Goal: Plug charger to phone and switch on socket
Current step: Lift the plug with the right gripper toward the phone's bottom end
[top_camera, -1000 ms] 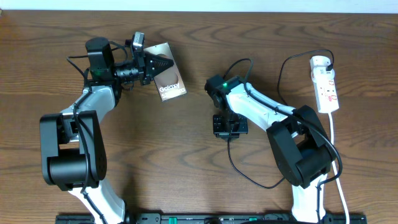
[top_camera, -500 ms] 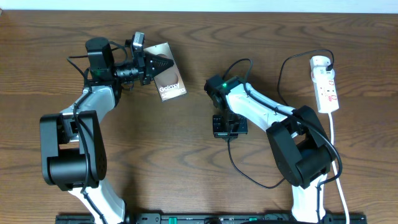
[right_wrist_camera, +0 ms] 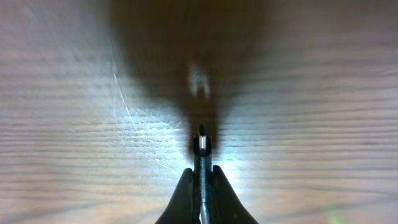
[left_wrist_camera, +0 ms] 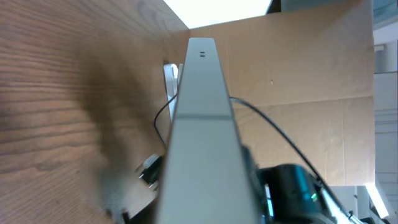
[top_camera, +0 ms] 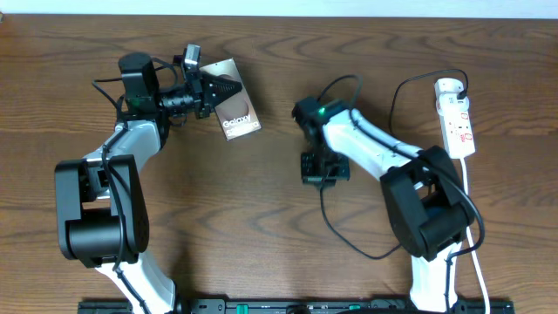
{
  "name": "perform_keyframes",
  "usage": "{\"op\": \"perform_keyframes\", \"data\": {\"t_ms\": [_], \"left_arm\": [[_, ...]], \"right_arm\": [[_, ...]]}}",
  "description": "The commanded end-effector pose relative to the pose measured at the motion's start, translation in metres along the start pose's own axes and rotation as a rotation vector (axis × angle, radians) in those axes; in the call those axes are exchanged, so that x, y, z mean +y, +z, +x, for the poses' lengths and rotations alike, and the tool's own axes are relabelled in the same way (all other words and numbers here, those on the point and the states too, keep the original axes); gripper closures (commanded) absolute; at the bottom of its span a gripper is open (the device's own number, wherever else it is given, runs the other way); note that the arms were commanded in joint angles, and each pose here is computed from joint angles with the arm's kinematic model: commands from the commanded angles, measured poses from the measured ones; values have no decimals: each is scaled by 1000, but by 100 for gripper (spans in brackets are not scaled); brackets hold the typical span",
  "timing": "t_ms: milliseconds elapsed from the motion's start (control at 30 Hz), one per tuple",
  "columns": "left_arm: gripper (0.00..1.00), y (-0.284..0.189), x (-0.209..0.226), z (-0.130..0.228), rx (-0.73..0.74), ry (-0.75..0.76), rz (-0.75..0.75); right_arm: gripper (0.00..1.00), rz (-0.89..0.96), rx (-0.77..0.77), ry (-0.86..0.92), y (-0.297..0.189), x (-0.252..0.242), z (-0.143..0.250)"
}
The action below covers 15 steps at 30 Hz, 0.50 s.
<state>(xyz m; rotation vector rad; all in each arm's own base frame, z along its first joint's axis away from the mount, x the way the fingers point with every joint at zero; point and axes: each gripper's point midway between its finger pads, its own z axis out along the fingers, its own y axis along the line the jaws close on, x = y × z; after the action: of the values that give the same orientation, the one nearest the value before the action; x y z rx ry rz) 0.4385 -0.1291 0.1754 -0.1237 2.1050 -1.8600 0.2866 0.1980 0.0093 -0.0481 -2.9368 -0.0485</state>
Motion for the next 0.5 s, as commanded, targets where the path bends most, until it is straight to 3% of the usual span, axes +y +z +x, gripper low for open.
{"op": "perform_keyframes", "data": {"t_ms": [0,267,467], "left_arm": [[93,-8,-12,-9,-14,58,12],[93,-23,-9,-17,-51,54,4],[93,-32,-8,-22,-71,31,1]], "right_arm": [[99,-39,-72,-18,-27,-1,-29],[99,-170,-207,-157,-103,13,-67],[99,-575,-235,-545,-165,75,-47]]}}
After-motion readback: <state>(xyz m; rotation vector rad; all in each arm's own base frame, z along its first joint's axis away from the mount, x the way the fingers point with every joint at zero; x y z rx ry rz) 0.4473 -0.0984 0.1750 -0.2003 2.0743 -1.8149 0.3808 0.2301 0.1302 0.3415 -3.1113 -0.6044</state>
